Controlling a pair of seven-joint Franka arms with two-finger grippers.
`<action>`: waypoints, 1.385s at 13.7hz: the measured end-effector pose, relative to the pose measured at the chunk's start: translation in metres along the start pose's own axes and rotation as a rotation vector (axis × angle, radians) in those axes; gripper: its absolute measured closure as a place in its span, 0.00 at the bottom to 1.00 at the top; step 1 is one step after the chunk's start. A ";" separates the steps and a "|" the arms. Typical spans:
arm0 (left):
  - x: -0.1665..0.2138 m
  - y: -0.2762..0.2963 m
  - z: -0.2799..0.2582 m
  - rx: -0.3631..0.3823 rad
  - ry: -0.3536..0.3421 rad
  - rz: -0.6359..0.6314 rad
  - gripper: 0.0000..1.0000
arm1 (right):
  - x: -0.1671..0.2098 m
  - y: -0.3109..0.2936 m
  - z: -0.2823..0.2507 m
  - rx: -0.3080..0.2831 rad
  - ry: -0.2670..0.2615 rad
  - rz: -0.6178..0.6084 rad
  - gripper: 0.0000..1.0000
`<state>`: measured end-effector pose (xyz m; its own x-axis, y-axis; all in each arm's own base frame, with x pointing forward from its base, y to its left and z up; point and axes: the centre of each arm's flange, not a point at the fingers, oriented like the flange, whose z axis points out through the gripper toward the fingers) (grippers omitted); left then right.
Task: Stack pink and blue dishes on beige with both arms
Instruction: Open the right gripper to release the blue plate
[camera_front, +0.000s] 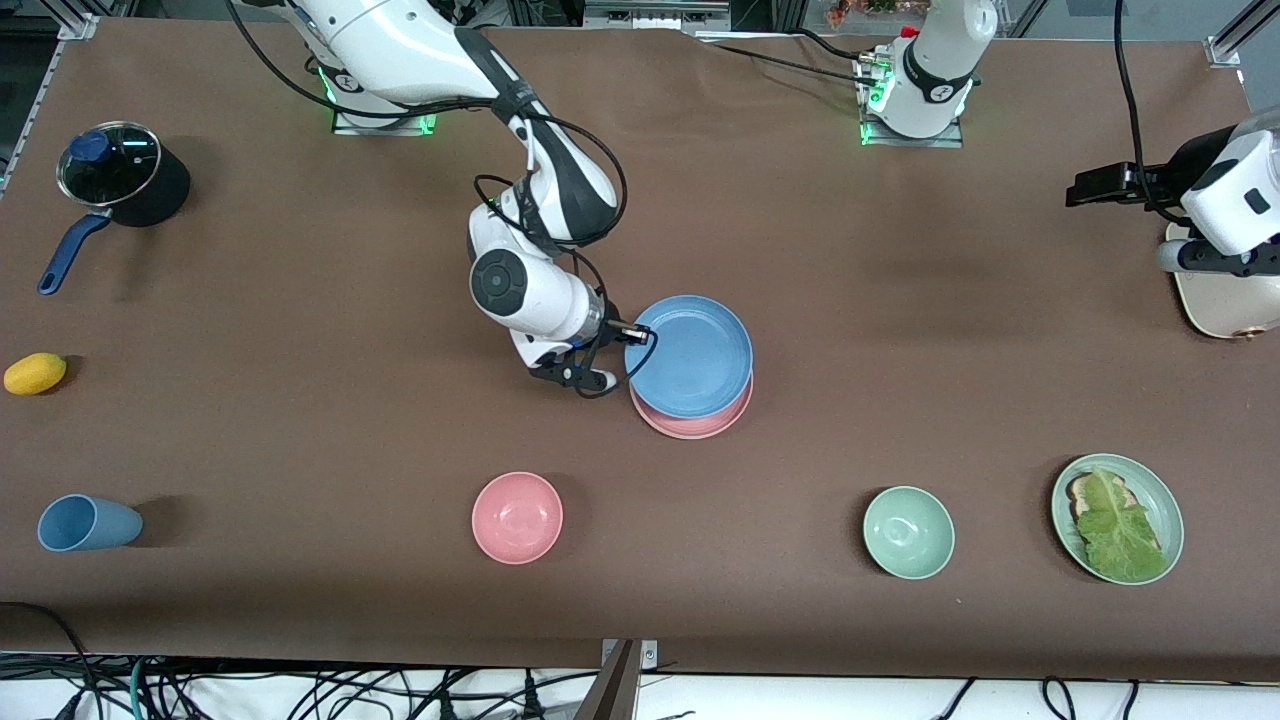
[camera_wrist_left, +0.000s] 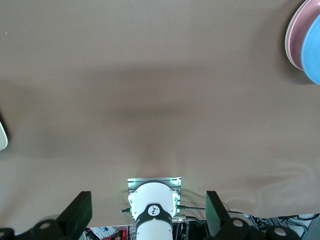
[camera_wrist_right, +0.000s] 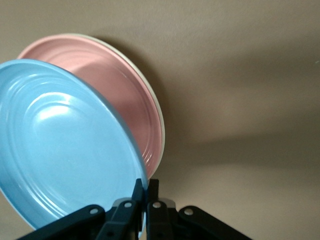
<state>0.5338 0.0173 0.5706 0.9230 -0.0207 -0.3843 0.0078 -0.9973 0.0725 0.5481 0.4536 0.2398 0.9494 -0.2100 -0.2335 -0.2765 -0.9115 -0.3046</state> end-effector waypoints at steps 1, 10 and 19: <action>0.000 0.000 0.000 0.000 0.000 0.000 0.00 | -0.001 0.000 0.005 -0.004 -0.002 -0.001 0.96; 0.000 -0.001 0.000 0.000 0.001 0.000 0.00 | 0.022 -0.008 0.010 0.037 0.055 0.001 0.91; 0.002 -0.001 0.001 -0.001 -0.002 0.000 0.00 | 0.030 -0.008 -0.065 -0.066 0.054 -0.128 0.00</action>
<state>0.5348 0.0184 0.5686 0.9221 -0.0210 -0.3863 0.0080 -0.9973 0.0733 0.5888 0.4318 0.2953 0.9833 -0.1078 -0.1464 -0.1442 -0.9527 -0.2674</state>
